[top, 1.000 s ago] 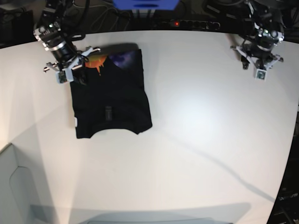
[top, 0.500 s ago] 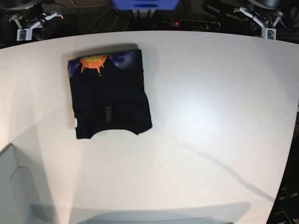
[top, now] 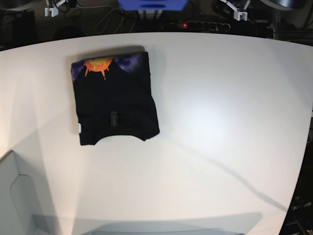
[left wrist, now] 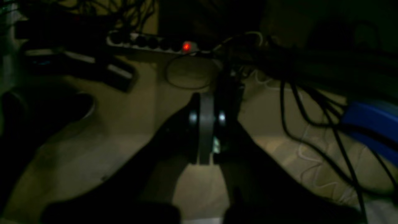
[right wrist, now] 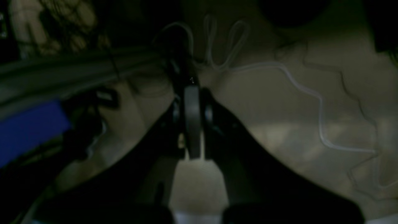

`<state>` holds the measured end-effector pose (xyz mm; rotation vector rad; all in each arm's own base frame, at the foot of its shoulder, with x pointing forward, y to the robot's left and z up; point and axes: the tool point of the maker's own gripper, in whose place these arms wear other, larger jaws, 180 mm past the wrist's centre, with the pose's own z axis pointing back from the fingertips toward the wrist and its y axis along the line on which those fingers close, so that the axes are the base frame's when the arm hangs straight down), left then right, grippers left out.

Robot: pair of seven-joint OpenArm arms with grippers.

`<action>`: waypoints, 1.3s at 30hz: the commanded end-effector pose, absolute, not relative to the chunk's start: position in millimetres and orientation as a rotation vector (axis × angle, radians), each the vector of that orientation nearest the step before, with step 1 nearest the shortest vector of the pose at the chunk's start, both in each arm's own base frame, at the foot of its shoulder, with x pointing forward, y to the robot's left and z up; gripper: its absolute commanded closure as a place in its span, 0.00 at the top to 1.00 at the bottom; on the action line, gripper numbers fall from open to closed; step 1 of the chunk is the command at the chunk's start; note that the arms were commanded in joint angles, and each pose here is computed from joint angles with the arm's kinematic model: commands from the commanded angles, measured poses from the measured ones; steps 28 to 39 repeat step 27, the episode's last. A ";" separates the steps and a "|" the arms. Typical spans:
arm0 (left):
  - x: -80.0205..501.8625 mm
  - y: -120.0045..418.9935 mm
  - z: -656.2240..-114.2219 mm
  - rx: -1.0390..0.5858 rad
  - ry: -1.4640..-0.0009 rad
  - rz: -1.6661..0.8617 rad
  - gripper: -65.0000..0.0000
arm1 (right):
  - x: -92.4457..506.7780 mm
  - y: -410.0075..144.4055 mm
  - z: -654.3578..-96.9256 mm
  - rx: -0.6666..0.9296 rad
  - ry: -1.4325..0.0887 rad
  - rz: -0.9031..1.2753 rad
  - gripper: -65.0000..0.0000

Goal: Fold the T-shirt properly

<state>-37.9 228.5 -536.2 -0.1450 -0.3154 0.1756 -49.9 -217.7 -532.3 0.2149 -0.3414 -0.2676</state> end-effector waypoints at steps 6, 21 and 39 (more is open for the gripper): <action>-67.0 237.7 -597.6 -0.081 -0.231 0.235 0.00 | -72.8 -176.4 -581.3 0.230 -0.353 -0.258 0.00; -26.8 219.1 -641.9 0.010 -0.238 0.230 0.00 | -56.2 -152.9 -630.2 -0.048 -0.347 0.085 0.00; -19.0 212.9 -647.0 -0.005 -0.172 0.231 0.00 | -65.6 -159.8 -639.1 -0.210 -0.240 0.265 0.00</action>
